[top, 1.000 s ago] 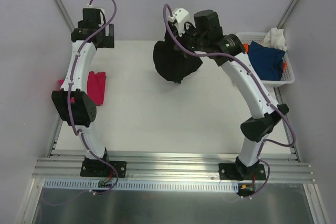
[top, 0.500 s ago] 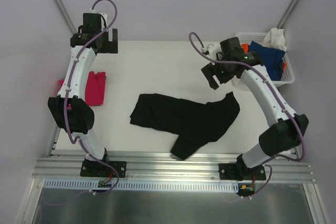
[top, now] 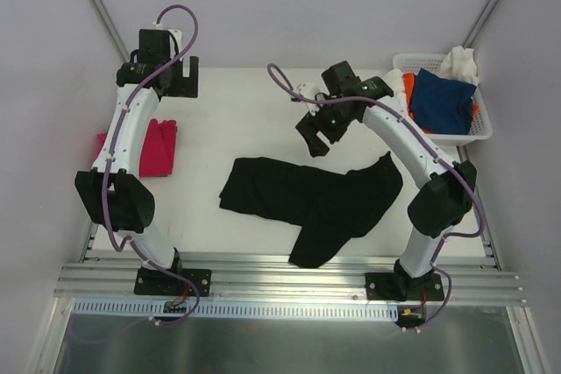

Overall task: Fold and stack the t-shirts
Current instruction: Flatten the tshirt out

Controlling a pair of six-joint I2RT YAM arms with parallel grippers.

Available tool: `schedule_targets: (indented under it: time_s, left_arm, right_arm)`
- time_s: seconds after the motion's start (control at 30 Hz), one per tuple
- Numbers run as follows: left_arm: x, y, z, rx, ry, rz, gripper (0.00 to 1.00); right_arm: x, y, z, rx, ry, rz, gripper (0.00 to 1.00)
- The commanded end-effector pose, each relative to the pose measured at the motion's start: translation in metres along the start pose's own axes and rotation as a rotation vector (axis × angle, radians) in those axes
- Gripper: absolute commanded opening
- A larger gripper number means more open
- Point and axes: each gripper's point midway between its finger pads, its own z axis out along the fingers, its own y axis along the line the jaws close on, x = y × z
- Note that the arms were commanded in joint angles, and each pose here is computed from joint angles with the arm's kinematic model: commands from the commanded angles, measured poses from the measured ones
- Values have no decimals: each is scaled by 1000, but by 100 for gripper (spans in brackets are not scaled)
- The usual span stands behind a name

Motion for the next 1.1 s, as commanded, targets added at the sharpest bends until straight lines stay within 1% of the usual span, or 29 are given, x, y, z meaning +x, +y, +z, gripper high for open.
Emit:
schedule_targets:
  time_s: [0.0,0.07,0.1,0.13,0.2,0.27,0.37,0.4,0.47,0.53,0.57,0.6,0.7,0.83,0.93,1.07]
  left_arm:
    - [-13,6,-26,-31,-67,23,99]
    - [-12,6,-26,-31,-66,22,99]
    - [-12,5,-27,-26,-67,20,99]
    - [-11,4,-27,-20,-65,18,99]
    - [-9,1,-26,-3,-59,15,99]
    - [-5,-2,-22,6,-46,18,99]
    - [-3,-4,-19,13,-37,18,99]
    - [-3,-4,-18,15,-34,15,99]
    - [-4,-6,-18,25,-38,11,99]
    - [-4,-8,-19,33,-38,12,99]
    - [-4,-8,-19,33,-38,11,99]
    - [-4,-7,-20,33,-39,14,99]
    - [-5,-6,-22,26,-44,24,99]
    - [-5,-6,-24,26,-46,29,99]
    - [-6,-5,-24,23,-47,30,99]
    - [-4,-5,-22,21,-41,27,99]
  right_arm:
    - [64,44,13,-218,209,15,84]
    - [87,57,17,-291,276,26,84]
    - [108,63,23,-311,332,53,84]
    - [115,62,25,-305,344,60,85]
    - [126,55,30,-296,356,79,86]
    - [139,36,36,-247,393,127,86]
    - [142,5,37,-191,393,198,85]
    - [147,-3,45,-186,423,213,85]
    - [145,-24,48,-144,426,217,85]
    - [150,-37,60,-128,466,223,84]
    - [145,-45,64,-111,459,217,84]
    - [149,-49,71,-109,481,218,84]
    - [142,-58,81,-92,467,207,83]
    - [150,-65,96,-81,527,187,80]
    - [153,-66,95,-72,546,182,75]
    - [160,-63,86,-53,556,174,73]
